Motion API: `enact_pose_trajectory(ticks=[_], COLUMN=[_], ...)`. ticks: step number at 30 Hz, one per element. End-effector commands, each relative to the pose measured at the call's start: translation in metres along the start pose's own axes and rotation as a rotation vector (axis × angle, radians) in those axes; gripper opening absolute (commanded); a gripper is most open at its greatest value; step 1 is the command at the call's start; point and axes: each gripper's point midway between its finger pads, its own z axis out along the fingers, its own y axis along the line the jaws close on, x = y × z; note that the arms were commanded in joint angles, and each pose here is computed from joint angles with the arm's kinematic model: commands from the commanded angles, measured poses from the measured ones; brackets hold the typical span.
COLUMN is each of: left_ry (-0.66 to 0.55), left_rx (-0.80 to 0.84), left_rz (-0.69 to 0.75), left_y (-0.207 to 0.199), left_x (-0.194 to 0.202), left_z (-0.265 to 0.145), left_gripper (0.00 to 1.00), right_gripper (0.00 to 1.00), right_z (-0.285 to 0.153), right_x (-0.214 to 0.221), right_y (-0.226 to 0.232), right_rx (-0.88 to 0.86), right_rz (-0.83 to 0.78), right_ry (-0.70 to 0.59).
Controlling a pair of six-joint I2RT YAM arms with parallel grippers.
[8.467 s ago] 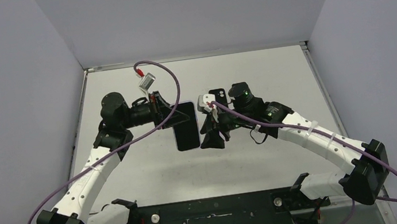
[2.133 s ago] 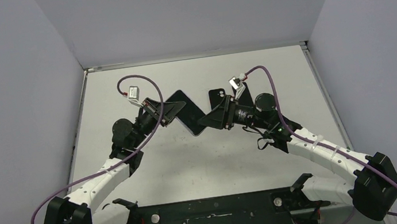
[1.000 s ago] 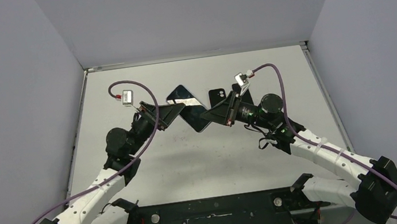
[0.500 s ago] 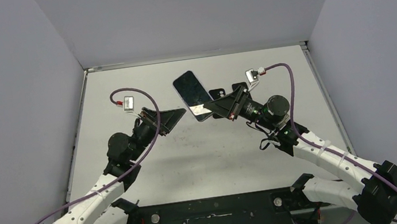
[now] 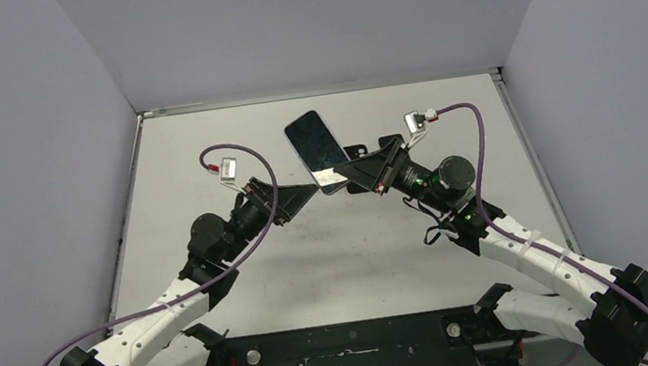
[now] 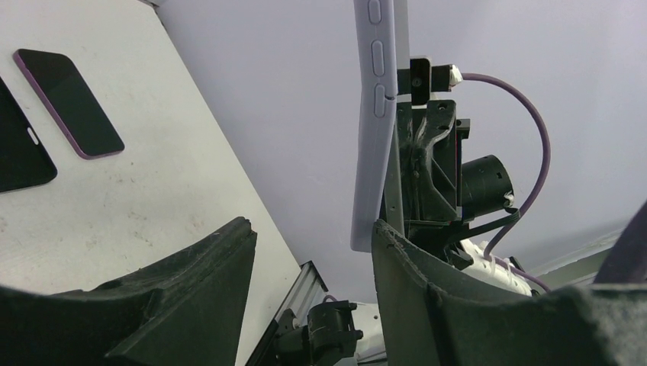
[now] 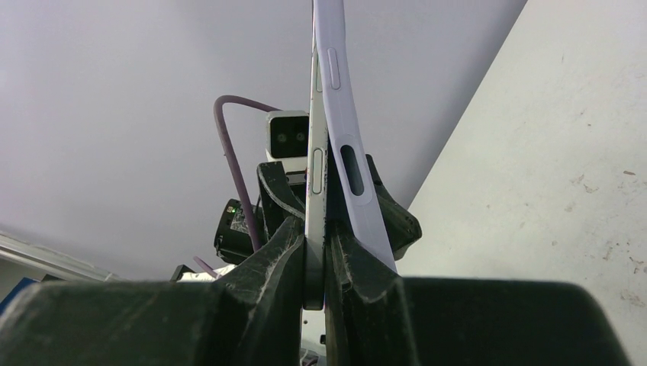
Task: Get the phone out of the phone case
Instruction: Remove the phone case from the phone.
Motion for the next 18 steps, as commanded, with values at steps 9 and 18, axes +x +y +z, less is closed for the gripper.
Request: enact_pose_trajectory(ticks=[9,18], left_ry=[-0.019,-0.016], left_rx=[0.094,0.124], left_rz=[0.049,0.053], left_y=[-0.028,-0.037], left_x=[-0.003,-0.002], left_z=[0.008,0.013], left_gripper=[0.55,0.56], right_gripper=[0.00,0.00], right_z=[-0.006,-0.004], right_x=[-0.023,-0.019], right_y=[0.049,0.046], right_rx=[-0.161,-0.157], right_rz=[-0.067,-0.068], right_ry=[-0.084,-0.064])
